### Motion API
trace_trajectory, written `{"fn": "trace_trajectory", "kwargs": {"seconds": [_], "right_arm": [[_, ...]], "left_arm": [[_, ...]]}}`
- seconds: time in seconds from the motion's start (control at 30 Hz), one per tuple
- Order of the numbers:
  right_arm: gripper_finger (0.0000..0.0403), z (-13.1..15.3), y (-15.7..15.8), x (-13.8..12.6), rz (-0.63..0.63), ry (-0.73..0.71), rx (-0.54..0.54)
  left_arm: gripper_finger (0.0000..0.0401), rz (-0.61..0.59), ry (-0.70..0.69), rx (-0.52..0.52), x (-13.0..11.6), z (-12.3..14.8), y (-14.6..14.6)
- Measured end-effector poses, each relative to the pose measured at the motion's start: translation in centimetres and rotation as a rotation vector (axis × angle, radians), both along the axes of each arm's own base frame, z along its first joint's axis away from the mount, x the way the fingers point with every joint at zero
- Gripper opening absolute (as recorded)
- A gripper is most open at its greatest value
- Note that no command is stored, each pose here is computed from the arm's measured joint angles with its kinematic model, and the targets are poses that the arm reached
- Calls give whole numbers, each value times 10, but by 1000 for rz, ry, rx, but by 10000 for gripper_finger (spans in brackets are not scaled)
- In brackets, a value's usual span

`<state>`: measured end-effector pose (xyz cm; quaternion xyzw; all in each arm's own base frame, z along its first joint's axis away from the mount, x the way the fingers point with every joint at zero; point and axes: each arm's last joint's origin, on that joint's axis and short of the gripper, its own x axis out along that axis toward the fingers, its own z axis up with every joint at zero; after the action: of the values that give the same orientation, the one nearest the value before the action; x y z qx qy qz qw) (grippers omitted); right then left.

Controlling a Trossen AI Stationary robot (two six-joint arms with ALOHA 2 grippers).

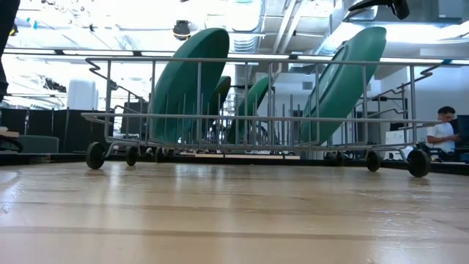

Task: Sort dishes
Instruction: Put the green plate into the dish rack

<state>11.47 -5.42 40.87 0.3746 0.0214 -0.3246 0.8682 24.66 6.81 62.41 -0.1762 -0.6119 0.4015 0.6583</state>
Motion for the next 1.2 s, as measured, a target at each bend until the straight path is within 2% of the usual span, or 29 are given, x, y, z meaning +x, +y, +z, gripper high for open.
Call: {"fn": "trace_trajectory", "kwargs": {"seconds": [0.13,0.23,0.37,0.5,0.57,0.6,0.63,0.73,0.8,0.87,1.03,1.1,1.2], "right_arm": [[169,0,0,0,0,0,0],[169,0,0,0,0,0,0],[169,0,0,0,2,2,-4],[168,7,1,3,60,-60,-48],[166,14,1,4,92,-111,-86],[165,17,1,5,105,-146,-101],[163,21,2,5,128,-185,-119],[158,41,5,5,219,-321,-288],[157,54,9,1,229,-408,-419],[159,66,12,-2,214,-467,-492],[190,82,6,1,48,-416,-533],[210,82,0,10,-3,-363,-509],[237,74,-13,29,-53,-251,-417]], "left_arm": [[4,6,21,-182,8,-7,3],[4,8,44,-177,9,-6,4],[4,5,84,-54,9,-3,4],[4,64,313,118,17,0,2],[4,64,424,225,24,0,0],[4,56,476,243,26,0,0],[4,42,520,206,27,-1,0],[4,6,617,-56,27,-9,4],[4,21,693,-223,23,-16,6],[4,36,765,-343,18,-23,7],[4,59,946,-538,12,-50,4],[4,51,993,-576,13,-60,4],[4,-11,1029,-600,14,-70,4]]}}
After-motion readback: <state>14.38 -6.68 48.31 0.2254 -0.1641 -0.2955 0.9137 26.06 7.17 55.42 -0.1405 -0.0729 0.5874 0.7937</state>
